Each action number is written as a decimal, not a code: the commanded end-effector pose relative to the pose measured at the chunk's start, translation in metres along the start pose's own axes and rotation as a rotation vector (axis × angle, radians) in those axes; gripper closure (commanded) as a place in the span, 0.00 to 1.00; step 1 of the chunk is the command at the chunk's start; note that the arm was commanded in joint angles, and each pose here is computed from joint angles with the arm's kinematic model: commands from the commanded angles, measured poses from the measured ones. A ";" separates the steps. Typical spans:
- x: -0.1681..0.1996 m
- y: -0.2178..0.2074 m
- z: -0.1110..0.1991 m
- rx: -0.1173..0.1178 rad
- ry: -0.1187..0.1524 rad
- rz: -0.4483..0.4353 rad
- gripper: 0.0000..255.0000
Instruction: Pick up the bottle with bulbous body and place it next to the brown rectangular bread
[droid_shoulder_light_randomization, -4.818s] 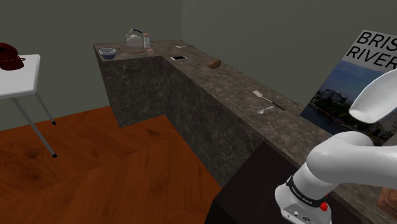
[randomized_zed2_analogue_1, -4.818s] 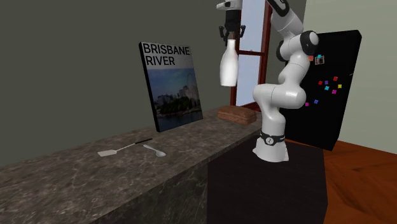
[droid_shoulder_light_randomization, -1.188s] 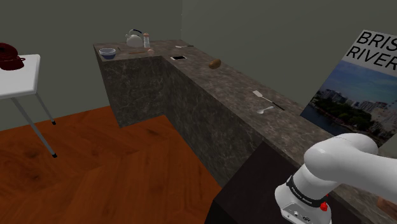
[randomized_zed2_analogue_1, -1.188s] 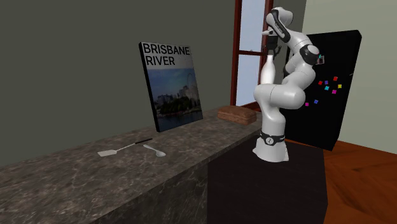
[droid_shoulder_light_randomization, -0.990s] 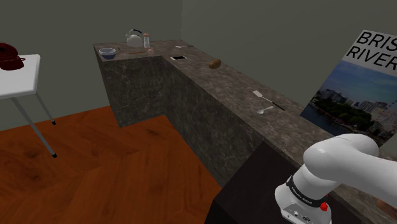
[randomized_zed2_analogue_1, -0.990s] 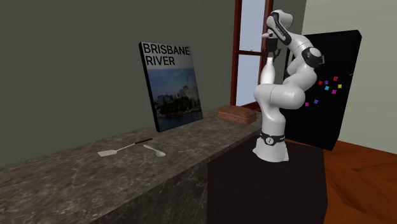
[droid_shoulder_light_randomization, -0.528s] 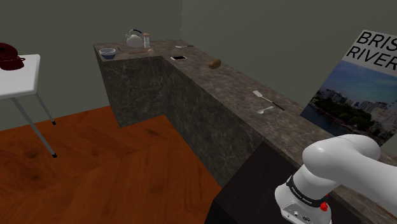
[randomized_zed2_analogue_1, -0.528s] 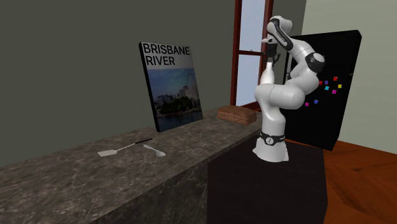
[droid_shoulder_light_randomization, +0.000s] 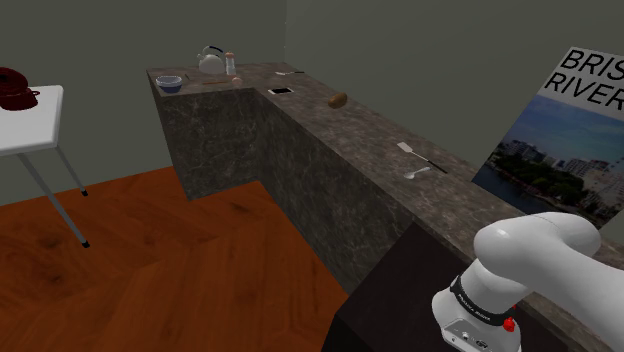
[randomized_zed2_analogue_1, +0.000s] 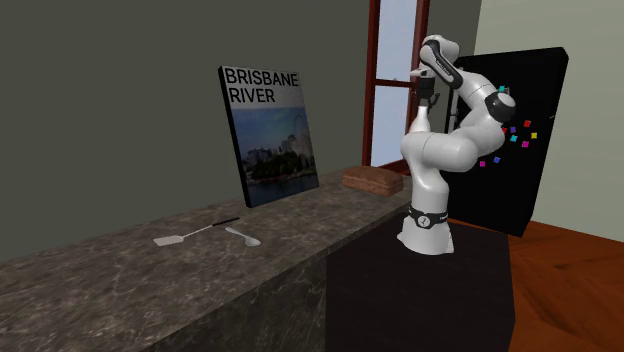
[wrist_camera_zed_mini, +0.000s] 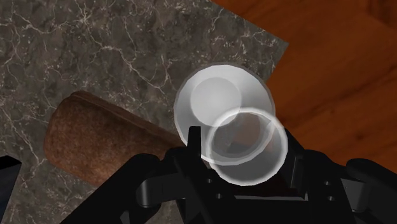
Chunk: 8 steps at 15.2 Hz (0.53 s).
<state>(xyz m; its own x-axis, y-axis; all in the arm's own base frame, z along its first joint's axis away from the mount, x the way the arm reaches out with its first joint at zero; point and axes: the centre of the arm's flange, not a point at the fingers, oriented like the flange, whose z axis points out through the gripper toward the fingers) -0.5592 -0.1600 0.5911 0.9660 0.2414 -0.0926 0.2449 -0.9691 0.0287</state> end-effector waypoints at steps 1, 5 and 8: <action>0.001 0.000 0.011 0.000 -0.001 0.000 1.00; 0.003 0.000 0.032 0.000 -0.001 0.000 1.00; 0.004 -0.001 0.048 0.000 -0.001 0.000 1.00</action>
<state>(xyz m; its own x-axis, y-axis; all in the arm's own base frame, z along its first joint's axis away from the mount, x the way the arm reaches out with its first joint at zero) -0.5598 -0.1600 0.5479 0.9661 0.2412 -0.0925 0.2447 -0.9692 0.0286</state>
